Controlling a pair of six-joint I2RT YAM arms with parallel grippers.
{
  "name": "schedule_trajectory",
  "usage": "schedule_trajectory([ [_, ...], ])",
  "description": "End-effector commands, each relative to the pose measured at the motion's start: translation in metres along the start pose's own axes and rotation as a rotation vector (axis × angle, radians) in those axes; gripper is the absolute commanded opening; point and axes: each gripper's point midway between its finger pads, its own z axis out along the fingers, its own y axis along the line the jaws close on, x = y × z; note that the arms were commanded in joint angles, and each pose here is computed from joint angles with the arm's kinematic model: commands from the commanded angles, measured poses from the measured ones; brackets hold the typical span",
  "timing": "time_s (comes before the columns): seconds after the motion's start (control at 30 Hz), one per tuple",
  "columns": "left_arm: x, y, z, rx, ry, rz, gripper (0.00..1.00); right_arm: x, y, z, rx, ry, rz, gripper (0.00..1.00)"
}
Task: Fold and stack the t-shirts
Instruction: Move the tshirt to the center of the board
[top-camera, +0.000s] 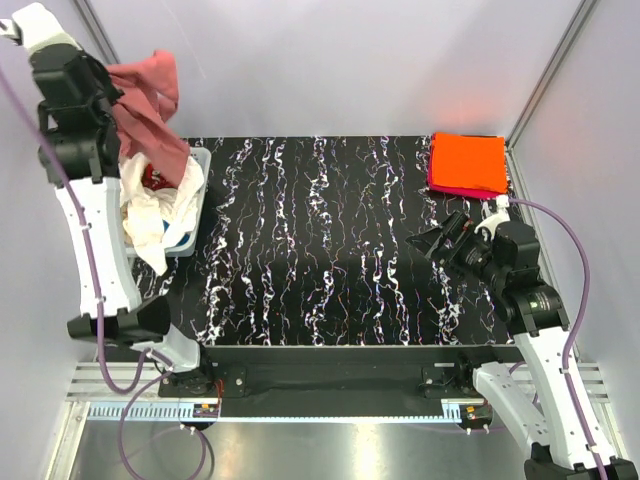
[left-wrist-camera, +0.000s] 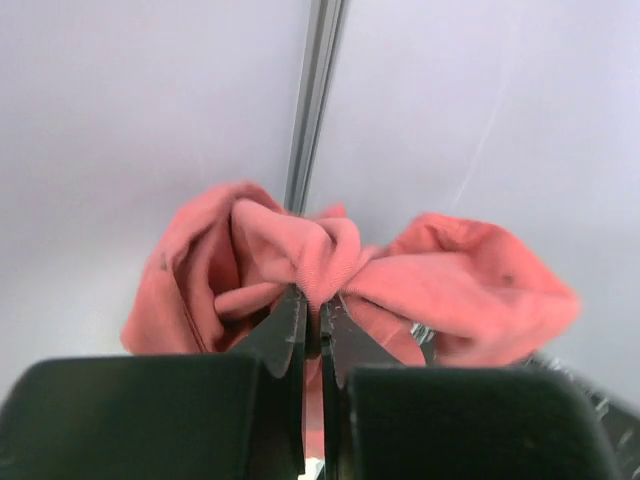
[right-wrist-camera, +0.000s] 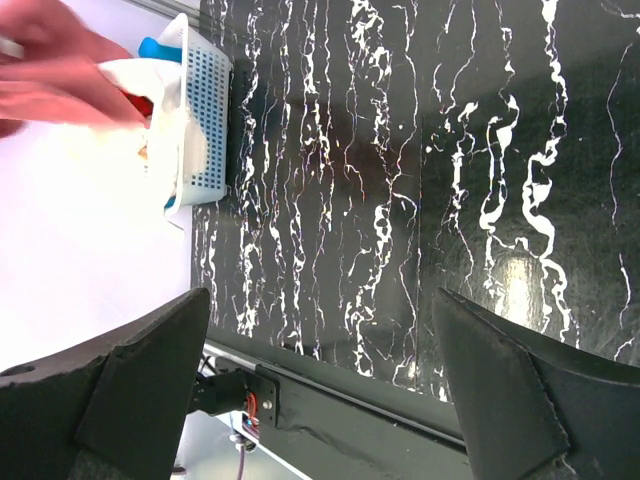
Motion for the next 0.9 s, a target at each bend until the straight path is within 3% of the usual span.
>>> schedule_trajectory([
  [0.0, -0.037, -0.001, -0.013, 0.013, -0.121, -0.045, 0.0, -0.01, 0.018, -0.008, -0.048, -0.039, 0.009, 1.0],
  [0.27, -0.043, -0.077, -0.041, 0.404, -0.116, -0.126, 0.0, -0.013, 0.019, -0.01, -0.044, -0.056, 0.027, 1.0],
  [0.37, -0.038, -0.131, -0.079, 0.663, -0.071, -0.147, 0.0, -0.016, 0.015, -0.008, -0.025, -0.066, 0.027, 1.0],
  [0.4, -0.029, -0.164, -0.105, 0.822, -0.026, -0.15, 0.0, -0.016, 0.014, -0.005, -0.016, -0.063, 0.029, 1.0],
  [0.47, -0.025, -0.194, -0.137, 0.966, 0.002, -0.15, 0.0, -0.018, 0.013, -0.004, -0.01, -0.063, 0.01, 1.0],
  [0.5, -0.017, -0.22, -0.171, 1.099, 0.034, -0.14, 0.0, -0.019, 0.013, -0.003, -0.002, -0.06, 0.005, 1.0],
  [0.6, -0.007, -0.254, -0.24, 1.336, 0.093, -0.141, 0.0, -0.023, 0.009, -0.003, 0.031, -0.068, -0.007, 1.0],
  [0.7, 0.023, -0.26, -0.265, 1.379, 0.2, -0.16, 0.0, -0.027, 0.003, -0.005, 0.068, -0.094, -0.004, 0.99],
  [0.73, 0.064, -0.262, -0.253, 1.331, 0.304, -0.154, 0.0, -0.027, 0.001, -0.005, 0.076, -0.097, 0.0, 0.99],
  [0.8, 0.101, -0.252, -0.244, 1.256, 0.377, -0.145, 0.0, -0.024, -0.006, -0.005, 0.096, -0.103, 0.009, 0.99],
  [0.83, 0.157, -0.246, -0.23, 1.189, 0.489, -0.103, 0.01, -0.023, -0.009, -0.005, 0.105, -0.107, 0.018, 0.99],
  [0.87, 0.183, -0.239, -0.223, 1.152, 0.527, -0.068, 0.03, -0.023, -0.014, -0.005, 0.122, -0.118, 0.023, 0.98],
])
